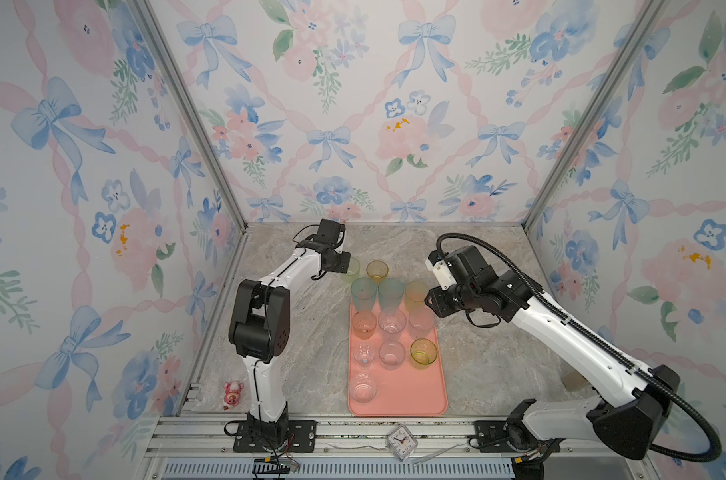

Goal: Place the glasses into the tray
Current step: 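Raise the right gripper away while the left gripper grasps the green cup beyond the tray, then carry the green cup with the left gripper over the tray's near end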

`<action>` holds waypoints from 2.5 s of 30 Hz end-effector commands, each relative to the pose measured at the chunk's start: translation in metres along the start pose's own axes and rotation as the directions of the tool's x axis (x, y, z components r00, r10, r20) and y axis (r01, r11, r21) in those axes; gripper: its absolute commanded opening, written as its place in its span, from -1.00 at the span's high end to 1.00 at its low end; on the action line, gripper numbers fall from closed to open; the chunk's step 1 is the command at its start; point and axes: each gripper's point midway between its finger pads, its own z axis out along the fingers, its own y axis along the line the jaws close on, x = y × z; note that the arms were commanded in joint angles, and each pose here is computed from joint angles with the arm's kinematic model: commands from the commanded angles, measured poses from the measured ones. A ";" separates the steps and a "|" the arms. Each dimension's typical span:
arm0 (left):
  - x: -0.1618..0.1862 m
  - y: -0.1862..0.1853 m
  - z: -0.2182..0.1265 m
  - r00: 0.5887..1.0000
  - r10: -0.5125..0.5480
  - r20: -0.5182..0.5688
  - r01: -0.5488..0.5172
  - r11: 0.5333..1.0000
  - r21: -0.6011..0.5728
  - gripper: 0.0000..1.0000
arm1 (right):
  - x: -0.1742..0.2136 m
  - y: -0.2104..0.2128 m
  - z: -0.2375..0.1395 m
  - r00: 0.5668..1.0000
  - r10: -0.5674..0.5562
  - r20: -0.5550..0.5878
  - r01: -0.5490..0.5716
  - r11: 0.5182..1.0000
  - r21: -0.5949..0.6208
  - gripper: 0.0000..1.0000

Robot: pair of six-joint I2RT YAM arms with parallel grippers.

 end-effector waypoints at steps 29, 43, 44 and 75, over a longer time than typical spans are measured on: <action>0.007 0.016 -0.131 0.981 -0.025 0.193 0.032 0.999 -0.029 1.00 | 0.015 -0.021 0.007 0.999 0.051 0.004 -0.051 0.998 0.040 0.25; 0.033 -0.060 -0.198 0.969 0.126 0.211 -0.147 0.986 0.082 1.00 | 0.025 -0.060 0.007 0.986 0.163 0.025 -0.165 0.981 0.099 0.25; 0.036 -0.065 -0.203 0.968 0.134 0.211 -0.157 0.983 0.093 1.00 | 0.027 -0.062 0.007 0.985 0.171 0.026 -0.173 0.980 0.102 0.25; 0.177 -0.284 -0.226 0.734 0.670 0.112 -0.643 0.633 0.431 0.97 | 0.025 -0.082 -0.001 0.942 0.309 0.128 -0.317 0.947 0.046 0.25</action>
